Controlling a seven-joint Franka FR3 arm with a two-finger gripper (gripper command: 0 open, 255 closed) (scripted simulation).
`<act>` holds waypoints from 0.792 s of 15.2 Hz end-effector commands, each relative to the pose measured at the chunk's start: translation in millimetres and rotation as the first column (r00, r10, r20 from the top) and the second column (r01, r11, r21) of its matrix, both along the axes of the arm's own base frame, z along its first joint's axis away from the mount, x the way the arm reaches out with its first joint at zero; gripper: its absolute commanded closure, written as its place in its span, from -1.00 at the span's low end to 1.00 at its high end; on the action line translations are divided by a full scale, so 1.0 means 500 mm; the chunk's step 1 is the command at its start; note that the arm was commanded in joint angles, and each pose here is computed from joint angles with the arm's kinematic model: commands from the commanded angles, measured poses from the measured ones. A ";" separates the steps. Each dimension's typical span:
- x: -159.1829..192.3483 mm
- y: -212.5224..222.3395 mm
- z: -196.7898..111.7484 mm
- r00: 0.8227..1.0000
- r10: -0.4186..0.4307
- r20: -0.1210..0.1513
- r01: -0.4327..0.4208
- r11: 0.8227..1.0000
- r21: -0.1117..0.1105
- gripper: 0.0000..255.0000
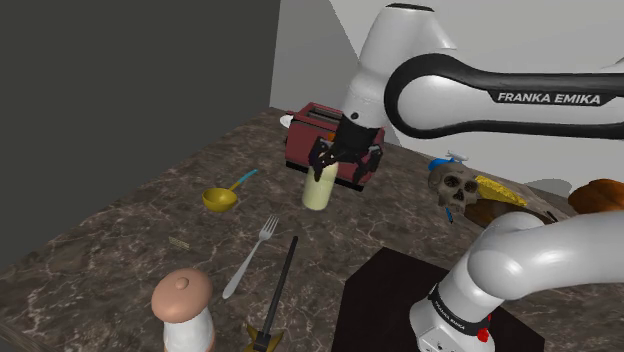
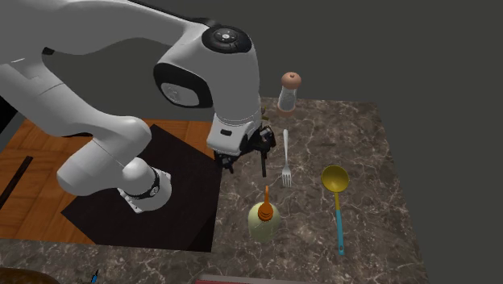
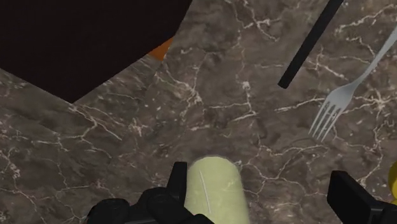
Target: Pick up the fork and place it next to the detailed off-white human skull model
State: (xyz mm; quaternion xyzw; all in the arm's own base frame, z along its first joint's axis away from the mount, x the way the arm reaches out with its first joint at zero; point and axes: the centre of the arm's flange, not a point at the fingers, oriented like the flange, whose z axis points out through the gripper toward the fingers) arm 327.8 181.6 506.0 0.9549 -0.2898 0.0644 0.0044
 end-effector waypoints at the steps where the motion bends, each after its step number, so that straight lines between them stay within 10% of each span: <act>1: 0.015 0.039 -0.038 0.998 -0.070 -0.006 0.070 0.998 0.006 -1.00; 12: 0.144 0.218 -0.236 0.910 -0.412 -0.047 0.413 0.910 0.024 -1.00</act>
